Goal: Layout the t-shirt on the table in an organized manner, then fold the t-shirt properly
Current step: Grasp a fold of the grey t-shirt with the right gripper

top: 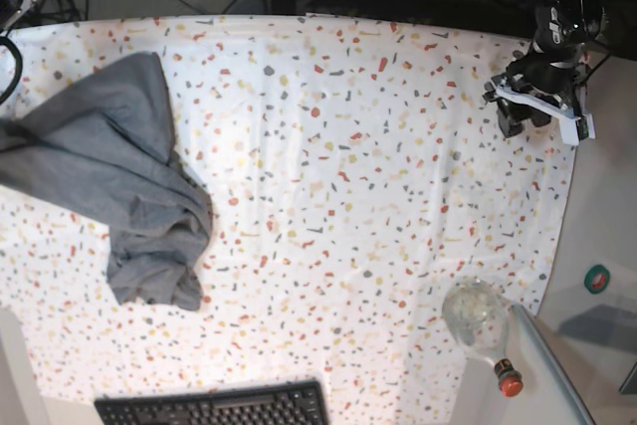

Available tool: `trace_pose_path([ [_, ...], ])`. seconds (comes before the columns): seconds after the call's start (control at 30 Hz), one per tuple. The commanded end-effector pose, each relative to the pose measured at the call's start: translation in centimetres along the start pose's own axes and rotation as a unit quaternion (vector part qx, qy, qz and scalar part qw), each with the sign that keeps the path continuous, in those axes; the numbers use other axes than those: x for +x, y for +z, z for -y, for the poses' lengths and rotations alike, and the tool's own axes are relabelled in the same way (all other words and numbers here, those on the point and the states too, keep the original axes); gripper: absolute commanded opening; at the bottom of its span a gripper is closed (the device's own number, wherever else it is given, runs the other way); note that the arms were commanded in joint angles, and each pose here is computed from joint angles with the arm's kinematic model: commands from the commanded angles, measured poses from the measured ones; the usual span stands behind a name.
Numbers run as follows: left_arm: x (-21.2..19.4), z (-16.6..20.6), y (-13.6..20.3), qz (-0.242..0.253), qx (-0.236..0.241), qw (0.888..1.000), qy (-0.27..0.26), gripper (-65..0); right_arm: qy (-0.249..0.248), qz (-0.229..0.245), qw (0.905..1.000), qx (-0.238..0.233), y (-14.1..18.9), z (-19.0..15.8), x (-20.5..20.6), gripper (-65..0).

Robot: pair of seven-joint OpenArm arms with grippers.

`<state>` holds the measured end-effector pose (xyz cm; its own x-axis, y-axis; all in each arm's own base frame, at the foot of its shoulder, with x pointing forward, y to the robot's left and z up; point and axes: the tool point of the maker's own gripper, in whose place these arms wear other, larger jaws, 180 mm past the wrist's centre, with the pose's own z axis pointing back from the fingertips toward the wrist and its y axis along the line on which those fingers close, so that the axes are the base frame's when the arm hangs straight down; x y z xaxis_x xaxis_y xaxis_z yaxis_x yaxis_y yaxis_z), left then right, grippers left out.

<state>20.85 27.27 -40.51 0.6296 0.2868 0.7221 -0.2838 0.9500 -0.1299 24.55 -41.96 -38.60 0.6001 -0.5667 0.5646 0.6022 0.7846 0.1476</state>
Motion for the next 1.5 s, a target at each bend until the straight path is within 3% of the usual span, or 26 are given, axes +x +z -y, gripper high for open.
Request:
trace_pose_path([
  [0.0, 1.0, -0.1, 0.2, 0.016, -0.002, 1.0, -0.004, -23.7, 0.013, 0.058, 0.9981, 0.014, 1.9, -1.0, 3.3, -24.8],
  [0.07, 0.9, -0.1, 0.2, 0.015, -0.002, 1.0, -0.004, -13.2, 0.042, 0.104, 0.9928, 0.042, 4.1, -4.3, 4.5, -24.8],
  [0.13, 1.0, -0.1, 0.2, 0.016, -0.002, 1.0, -0.003, -8.6, 0.116, 0.123, 0.9823, 0.081, 5.4, -9.7, 4.7, -24.6],
  [0.2, 1.0, 0.1, 0.3, 0.017, -0.004, 1.0, -0.002, -9.2, 0.194, 0.106, 0.9667, 0.13, 5.2, -15.5, 3.0, -24.6],
  [0.27, 1.1, 0.2, 0.3, 0.018, -0.005, 1.0, -0.002, -11.2, 0.262, 0.079, 0.944, 0.184, 4.5, -21.5, 0.3, -24.6],
  [0.37, 1.0, 0.2, 0.3, 0.019, -0.004, 1.0, 0.0, -19.1, 0.309, 0.042, 0.9199, 0.237, 2.7, -27.5, -3.4, -26.9],
  [0.47, 0.8, 0.1, 0.3, 0.016, -0.004, 1.0, 0.0, -30.4, 0.279, 0.015, 0.9285, 0.245, -0.9, -30.1, -5.4, -38.6],
  [0.63, 0.0, -0.5, 0.8, 0.007, 0.003, 1.0, -0.004, -49.4, 0.236, -0.032, 0.9478, 0.212, -6.5, -28.9, -7.0, -65.0],
  [0.73, 0.3, -2.1, 1.1, 0.013, 0.023, 1.0, 0.006, -65.0, 0.223, -0.068, 0.9517, 0.199, -8.1, -27.7, -9.3, -65.0],
  [0.97, 1.2, -2.8, 1.1, 0.023, 0.03, 0.999, 0.006, -65.0, 0.205, -0.136, 0.9369, 0.248, -6.4, -32.1, -18.5, -65.0],
  [1.07, 1.4, -2.7, 1.1, 0.025, 0.029, 0.999, 0.005, -65.0, 0.213, -0.126, 0.9303, 0.271, -4.9, -33.4, -19.6, -65.0],
  [1.2, 1.3, -2.8, 1.1, 0.023, 0.031, 0.999, 0.003, -65.0, 0.29, -0.052, 0.9016, 0.316, -0.8, -36.0, -17.9, -65.0],
  [1.3, 1.1, -2.8, 1.1, 0.022, 0.032, 0.999, 0.003, -65.0, 0.351, -0.025, 0.8718, 0.341, 2.8, -37.4, -17.6, -65.0],
  [1.37, 1.2, -2.9, 1.1, 0.022, 0.032, 0.999, 0.003, -65.0, 0.371, -0.034, 0.8662, 0.333, 4.2, -37.6, -17.9, -65.0],
  [1.47, 1.2, -2.9, 1.1, 0.022, 0.032, 0.999, 0.003, -65.0, 0.376, -0.034, 0.8601, 0.343, 6.4, -38.7, -18.3, -36.8],
])
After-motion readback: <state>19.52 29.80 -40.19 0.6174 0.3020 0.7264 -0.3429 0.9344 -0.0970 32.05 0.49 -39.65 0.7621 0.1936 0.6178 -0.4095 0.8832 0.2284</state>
